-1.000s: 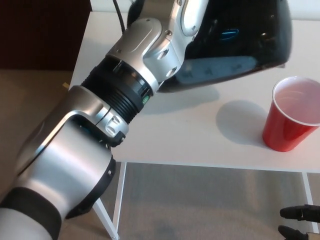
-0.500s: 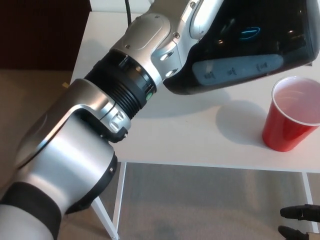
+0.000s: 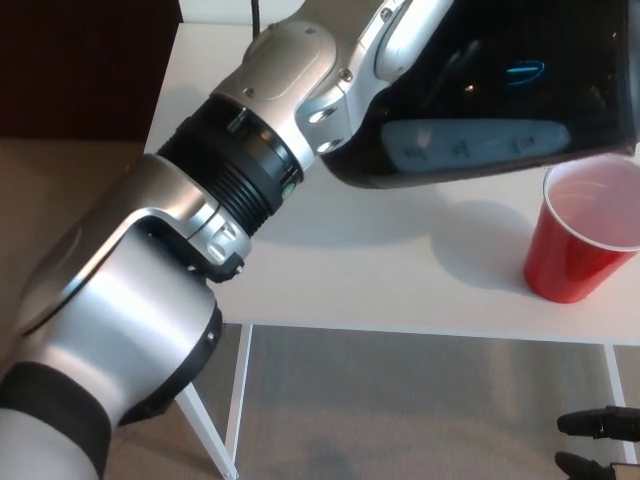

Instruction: The robot walk towards a table in front and uses its left hand to pick up the pot from the base and pour water to the cup on the right hand side

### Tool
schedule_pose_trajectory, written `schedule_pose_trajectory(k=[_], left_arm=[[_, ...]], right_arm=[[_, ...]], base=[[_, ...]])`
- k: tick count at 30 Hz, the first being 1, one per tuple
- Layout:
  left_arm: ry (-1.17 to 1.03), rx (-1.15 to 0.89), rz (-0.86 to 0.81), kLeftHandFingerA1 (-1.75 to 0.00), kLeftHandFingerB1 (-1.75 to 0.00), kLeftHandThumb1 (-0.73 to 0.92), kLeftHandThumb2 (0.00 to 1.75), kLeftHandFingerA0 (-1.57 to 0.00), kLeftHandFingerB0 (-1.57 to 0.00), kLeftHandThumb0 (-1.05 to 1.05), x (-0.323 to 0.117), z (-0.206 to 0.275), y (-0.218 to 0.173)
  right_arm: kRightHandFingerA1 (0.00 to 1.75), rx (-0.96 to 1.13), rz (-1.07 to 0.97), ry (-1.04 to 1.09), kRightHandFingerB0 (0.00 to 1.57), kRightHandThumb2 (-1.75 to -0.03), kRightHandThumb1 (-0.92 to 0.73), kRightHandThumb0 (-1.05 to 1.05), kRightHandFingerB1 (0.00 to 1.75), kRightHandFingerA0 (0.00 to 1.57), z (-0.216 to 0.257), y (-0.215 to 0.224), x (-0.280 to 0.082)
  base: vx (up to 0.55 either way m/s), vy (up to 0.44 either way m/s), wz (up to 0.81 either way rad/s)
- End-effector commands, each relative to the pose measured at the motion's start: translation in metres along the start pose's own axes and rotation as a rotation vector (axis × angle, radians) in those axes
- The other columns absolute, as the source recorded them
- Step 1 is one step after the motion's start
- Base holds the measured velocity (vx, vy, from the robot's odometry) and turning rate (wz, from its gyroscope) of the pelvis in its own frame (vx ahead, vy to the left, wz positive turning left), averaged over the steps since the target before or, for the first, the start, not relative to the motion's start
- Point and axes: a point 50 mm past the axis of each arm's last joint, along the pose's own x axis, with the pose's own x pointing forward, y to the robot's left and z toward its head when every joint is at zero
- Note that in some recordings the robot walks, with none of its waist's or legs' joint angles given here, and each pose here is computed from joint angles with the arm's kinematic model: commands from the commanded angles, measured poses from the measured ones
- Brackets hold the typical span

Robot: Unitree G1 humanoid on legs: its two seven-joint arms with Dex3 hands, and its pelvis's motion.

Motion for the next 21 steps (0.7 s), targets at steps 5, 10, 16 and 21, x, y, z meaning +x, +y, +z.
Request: schedule_pose_trajectory(k=[5,10,16,21], left_arm=[[-0.14,0.082,0.003,-1.56,-0.57,0.53,0.63,-1.08,-0.9,-0.36,-0.001,0.005,0.007],[-0.189,0.114,-0.012,-1.58,-0.54,0.53,0.59,-1.09,-0.92,-0.34,-0.005,0.007,0.005],[-0.242,0.145,-0.024,-1.51,-0.51,0.55,0.57,-1.09,-0.9,-0.35,-0.007,0.011,0.001],[-0.3,0.161,0.011,-1.58,-0.54,0.55,0.6,-1.09,-0.91,-0.36,-0.005,0.015,-0.001]], right_arm=[[0.79,-0.016,-0.012,0.017,0.64,-0.76,-0.2,-0.57,0.67,0.87,0.001,-0.005,0.0],[0.8,-0.011,-0.01,0.019,0.66,-0.76,-0.18,-0.58,0.68,0.89,-0.002,-0.005,-0.001],[0.79,-0.003,-0.006,0.014,0.66,-0.76,-0.19,-0.58,0.68,0.87,-0.002,-0.006,-0.001],[0.75,-0.004,-0.009,0.018,0.73,-0.53,-0.31,-0.52,0.62,0.9,-0.002,-0.006,-0.001]], base=[[0.0,0.0,0.0],[0.0,0.0,0.0],[0.0,0.0,0.0],[0.0,0.0,0.0]])
